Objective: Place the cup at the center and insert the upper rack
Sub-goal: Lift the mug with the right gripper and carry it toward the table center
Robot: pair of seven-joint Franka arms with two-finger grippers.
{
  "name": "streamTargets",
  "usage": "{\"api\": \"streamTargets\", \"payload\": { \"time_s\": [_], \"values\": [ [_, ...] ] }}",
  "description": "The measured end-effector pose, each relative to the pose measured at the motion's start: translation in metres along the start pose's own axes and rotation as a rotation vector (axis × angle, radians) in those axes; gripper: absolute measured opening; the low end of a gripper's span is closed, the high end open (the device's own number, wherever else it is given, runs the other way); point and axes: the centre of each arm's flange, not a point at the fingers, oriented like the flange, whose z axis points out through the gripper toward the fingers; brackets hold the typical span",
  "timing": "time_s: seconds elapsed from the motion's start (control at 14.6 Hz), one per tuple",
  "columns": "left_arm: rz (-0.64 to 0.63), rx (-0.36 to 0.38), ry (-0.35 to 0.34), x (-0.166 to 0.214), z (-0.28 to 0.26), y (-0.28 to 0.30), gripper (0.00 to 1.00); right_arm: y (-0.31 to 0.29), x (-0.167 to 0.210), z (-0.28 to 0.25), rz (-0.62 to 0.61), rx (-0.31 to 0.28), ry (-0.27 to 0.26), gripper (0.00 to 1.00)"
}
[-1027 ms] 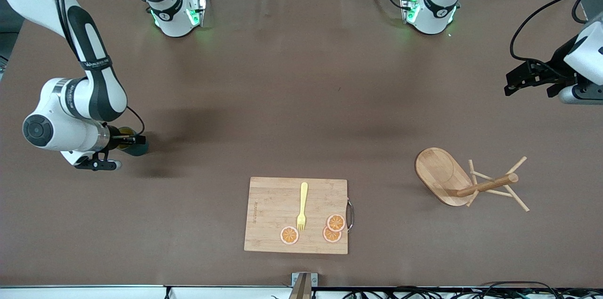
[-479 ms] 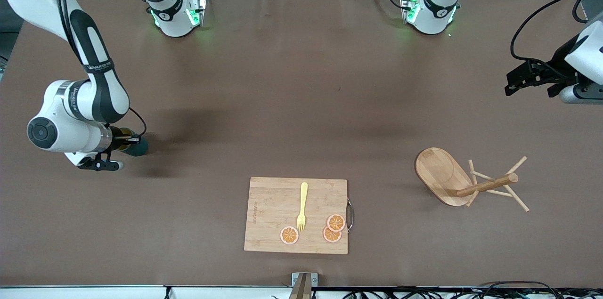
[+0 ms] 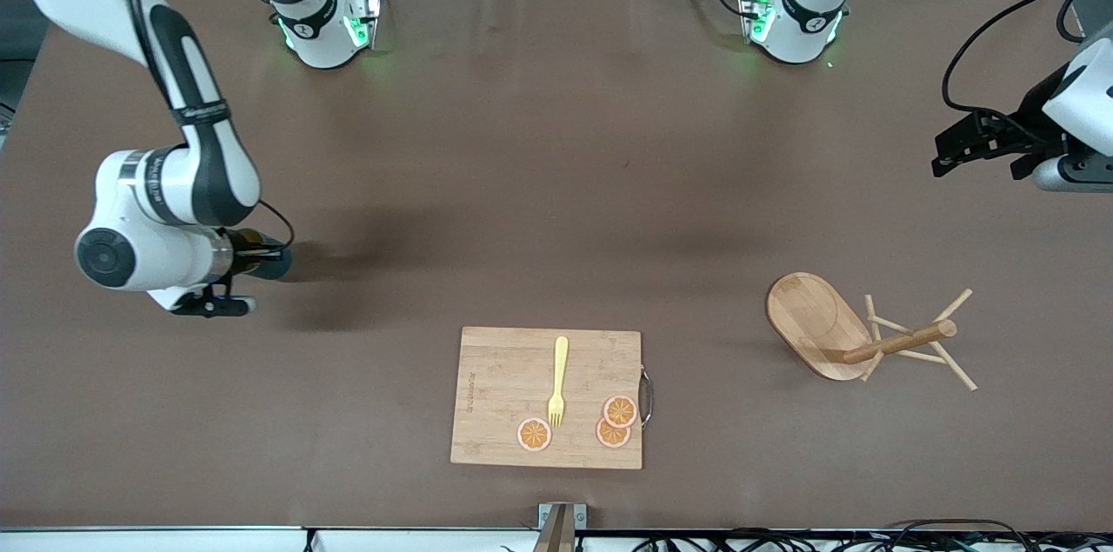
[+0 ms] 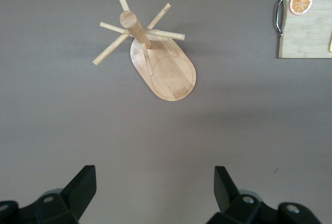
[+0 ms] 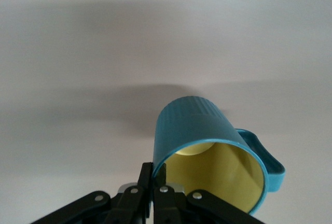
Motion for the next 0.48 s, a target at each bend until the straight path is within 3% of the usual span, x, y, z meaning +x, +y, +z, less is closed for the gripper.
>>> {"api": "streamTargets", "payload": {
  "time_s": [0.14, 0.48],
  "values": [
    [0.000, 0.000, 0.000, 0.000, 0.000, 0.000, 1.00, -0.077, -0.007, -0.029, -0.012, -0.013, 0.031, 0.04],
    [0.001, 0.000, 0.000, 0.000, 0.000, 0.001, 1.00, -0.218, -0.045, -0.032, -0.114, 0.007, 0.048, 0.04]
  ]
}}
